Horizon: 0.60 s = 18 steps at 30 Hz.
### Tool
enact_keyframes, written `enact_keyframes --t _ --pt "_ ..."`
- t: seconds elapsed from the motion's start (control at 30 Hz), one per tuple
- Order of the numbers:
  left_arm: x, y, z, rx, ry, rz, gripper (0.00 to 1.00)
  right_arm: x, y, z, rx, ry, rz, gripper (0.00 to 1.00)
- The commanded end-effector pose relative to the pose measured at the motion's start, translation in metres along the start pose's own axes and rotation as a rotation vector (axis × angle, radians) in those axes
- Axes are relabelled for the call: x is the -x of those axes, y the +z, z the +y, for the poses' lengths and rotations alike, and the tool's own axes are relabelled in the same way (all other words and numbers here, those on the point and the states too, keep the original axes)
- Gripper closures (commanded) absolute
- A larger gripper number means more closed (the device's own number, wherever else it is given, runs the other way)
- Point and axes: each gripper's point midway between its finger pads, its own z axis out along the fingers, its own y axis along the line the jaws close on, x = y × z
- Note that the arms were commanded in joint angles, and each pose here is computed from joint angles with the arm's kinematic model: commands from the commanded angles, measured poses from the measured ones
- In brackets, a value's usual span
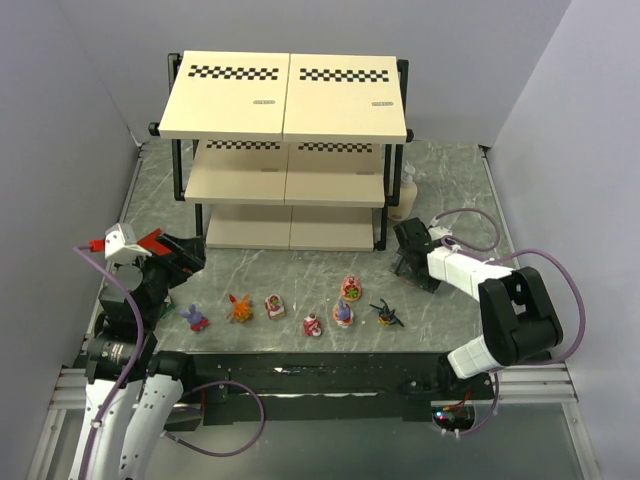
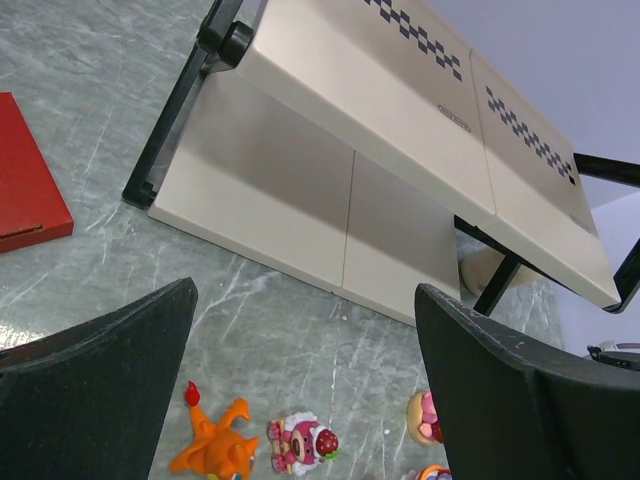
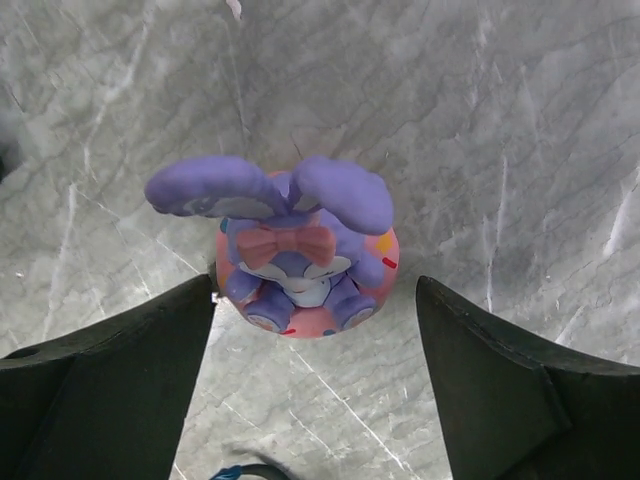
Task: Place and organize the plastic toys onto the shelf
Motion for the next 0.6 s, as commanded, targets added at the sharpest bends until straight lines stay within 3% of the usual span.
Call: enact_keyframes --t 0.0,0.4,0.57 --pt "0.0016 0.0034 -0.0016 -0.007 0.009 -0.007 0.04 0.021 -0.0037 0.0105 -0.001 0.047 -0.066 0.13" --pt "0.0005 0.0021 -0.0004 -0.006 0.013 -0.008 0.04 0.0253 -0.0016 0.0127 -0.044 0.046 -0.048 0.18" --pt "0.0005 0.0018 -0.0008 -0.01 0.013 -0.011 0.04 0.0243 -0.003 0.011 -0.033 0.047 -0.052 0.36"
